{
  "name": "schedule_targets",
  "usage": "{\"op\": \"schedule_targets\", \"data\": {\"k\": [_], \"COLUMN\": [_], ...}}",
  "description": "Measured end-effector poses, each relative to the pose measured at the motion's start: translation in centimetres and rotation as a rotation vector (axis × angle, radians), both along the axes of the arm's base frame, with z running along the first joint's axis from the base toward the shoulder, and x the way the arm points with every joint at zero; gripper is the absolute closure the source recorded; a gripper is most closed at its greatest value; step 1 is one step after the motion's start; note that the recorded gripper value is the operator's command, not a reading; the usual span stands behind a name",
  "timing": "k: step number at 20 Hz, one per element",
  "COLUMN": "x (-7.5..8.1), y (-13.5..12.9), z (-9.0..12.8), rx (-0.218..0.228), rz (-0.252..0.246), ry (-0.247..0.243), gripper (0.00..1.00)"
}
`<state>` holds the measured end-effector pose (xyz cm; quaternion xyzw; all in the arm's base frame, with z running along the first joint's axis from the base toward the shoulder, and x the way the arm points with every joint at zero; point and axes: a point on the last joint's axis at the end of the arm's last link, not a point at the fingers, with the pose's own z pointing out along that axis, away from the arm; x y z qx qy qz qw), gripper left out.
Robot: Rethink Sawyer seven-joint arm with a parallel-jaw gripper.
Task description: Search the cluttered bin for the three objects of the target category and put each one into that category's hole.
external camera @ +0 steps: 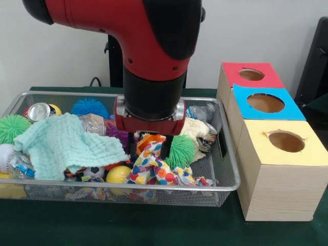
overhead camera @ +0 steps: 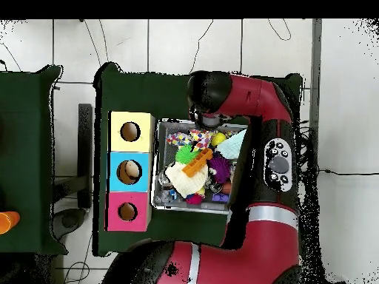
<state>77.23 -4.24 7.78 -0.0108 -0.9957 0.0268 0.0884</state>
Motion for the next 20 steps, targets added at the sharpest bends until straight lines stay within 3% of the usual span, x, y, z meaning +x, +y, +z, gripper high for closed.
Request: {"op": "schedule_targets", "data": {"k": [12, 20], "x": [-0.6, -1.8], "y": [0.3, 0.9], "z": [-3.4, -6.6], "rx": [0.005, 0.014], "rz": [0.002, 0.006], "ry": [-0.044, -0.006], "gripper": [0.0, 0.0]}}
